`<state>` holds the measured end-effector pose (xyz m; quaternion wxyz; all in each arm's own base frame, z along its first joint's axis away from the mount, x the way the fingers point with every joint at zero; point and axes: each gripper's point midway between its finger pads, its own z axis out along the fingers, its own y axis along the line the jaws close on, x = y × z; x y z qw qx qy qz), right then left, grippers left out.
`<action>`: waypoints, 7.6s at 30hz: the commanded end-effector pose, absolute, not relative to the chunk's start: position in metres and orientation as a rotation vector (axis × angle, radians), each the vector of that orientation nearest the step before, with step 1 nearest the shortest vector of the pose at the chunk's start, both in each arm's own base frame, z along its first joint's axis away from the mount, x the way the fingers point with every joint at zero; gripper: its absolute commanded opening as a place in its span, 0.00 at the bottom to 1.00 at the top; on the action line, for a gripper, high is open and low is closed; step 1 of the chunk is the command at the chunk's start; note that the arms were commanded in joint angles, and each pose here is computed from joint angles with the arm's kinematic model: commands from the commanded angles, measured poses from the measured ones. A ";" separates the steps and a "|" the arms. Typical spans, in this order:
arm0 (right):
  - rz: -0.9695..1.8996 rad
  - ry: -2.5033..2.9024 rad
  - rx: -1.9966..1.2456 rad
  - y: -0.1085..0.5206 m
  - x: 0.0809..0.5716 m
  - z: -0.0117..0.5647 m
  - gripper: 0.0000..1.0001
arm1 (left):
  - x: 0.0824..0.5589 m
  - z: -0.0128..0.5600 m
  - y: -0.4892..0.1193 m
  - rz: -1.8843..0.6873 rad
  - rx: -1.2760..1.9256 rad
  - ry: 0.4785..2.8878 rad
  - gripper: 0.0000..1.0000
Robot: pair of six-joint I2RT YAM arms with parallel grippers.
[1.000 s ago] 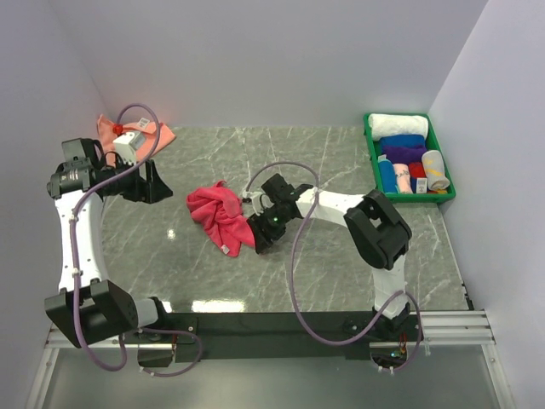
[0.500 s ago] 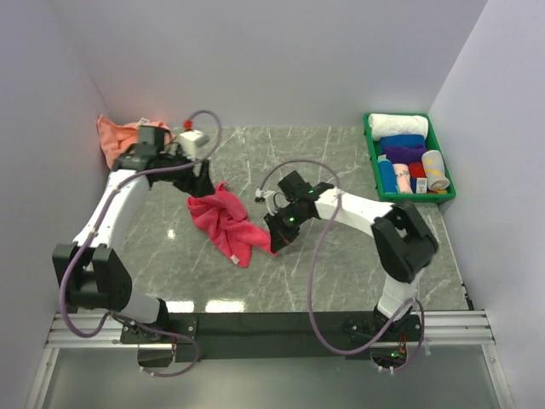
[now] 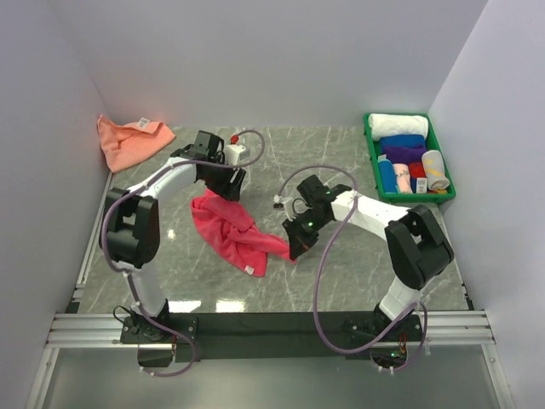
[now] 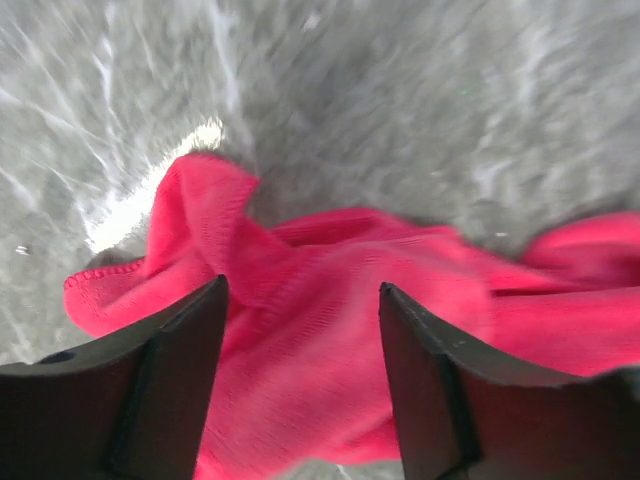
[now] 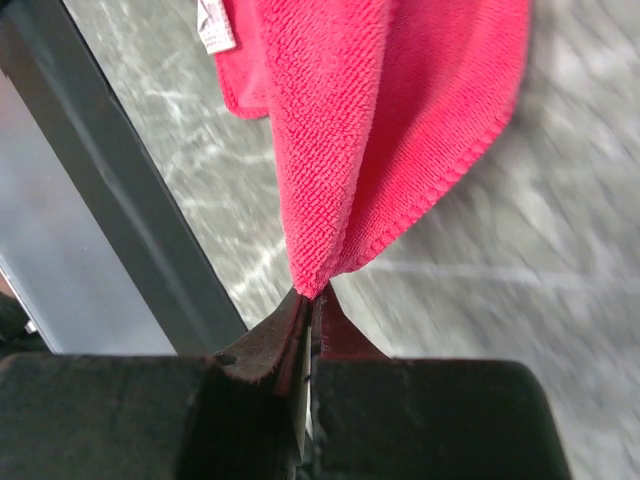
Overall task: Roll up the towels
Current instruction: Flatten the towel
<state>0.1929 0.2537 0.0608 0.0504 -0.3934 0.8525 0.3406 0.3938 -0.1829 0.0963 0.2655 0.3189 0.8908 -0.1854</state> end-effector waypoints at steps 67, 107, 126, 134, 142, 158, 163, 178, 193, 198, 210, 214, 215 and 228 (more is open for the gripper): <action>0.481 2.888 -1.207 0.089 0.252 0.061 0.00 | 0.309 0.036 0.013 -0.256 0.559 2.658 0.53; -0.048 2.367 -0.984 0.030 0.309 0.247 0.00 | 0.299 0.336 0.066 -0.059 0.282 1.996 0.00; 0.005 2.584 -1.281 0.053 0.349 0.169 0.00 | 0.343 0.253 0.078 -0.147 0.244 2.154 0.01; -0.101 2.632 -1.299 0.080 0.436 0.105 0.00 | 0.413 0.155 0.090 -0.155 0.216 2.294 0.00; -0.351 2.556 -1.197 0.071 0.504 0.072 0.07 | 0.463 0.093 0.089 -0.198 0.168 2.389 0.01; -0.253 2.519 -1.043 0.061 0.483 0.141 0.62 | 0.476 0.138 0.099 -0.150 0.165 2.390 0.55; 0.108 2.731 -1.172 0.077 0.374 0.126 0.43 | 0.414 0.166 0.092 -0.194 0.254 2.400 0.56; 0.317 2.929 -1.311 0.108 0.251 0.047 0.12 | 0.247 0.086 0.038 -0.374 0.455 2.675 0.25; 0.205 3.028 -1.243 0.097 0.240 0.005 0.09 | 0.217 0.061 0.035 -0.367 0.466 2.749 0.24; 0.131 3.051 -1.289 0.083 0.224 -0.006 0.08 | 0.221 0.056 0.041 -0.334 0.435 2.762 0.22; 0.103 3.060 -1.295 0.078 0.218 -0.009 0.08 | 0.220 0.024 0.037 -0.383 0.315 2.816 0.17; 0.091 3.063 -1.301 0.076 0.218 -0.010 0.08 | 0.218 0.009 0.044 -0.336 0.244 2.867 0.13; 0.082 3.067 -1.308 0.074 0.216 -0.011 0.08 | 0.215 0.005 0.048 -0.309 0.239 2.889 0.11; 0.039 3.137 -1.371 0.051 0.194 -0.011 0.09 | 0.182 0.016 0.090 -0.115 0.324 3.027 0.06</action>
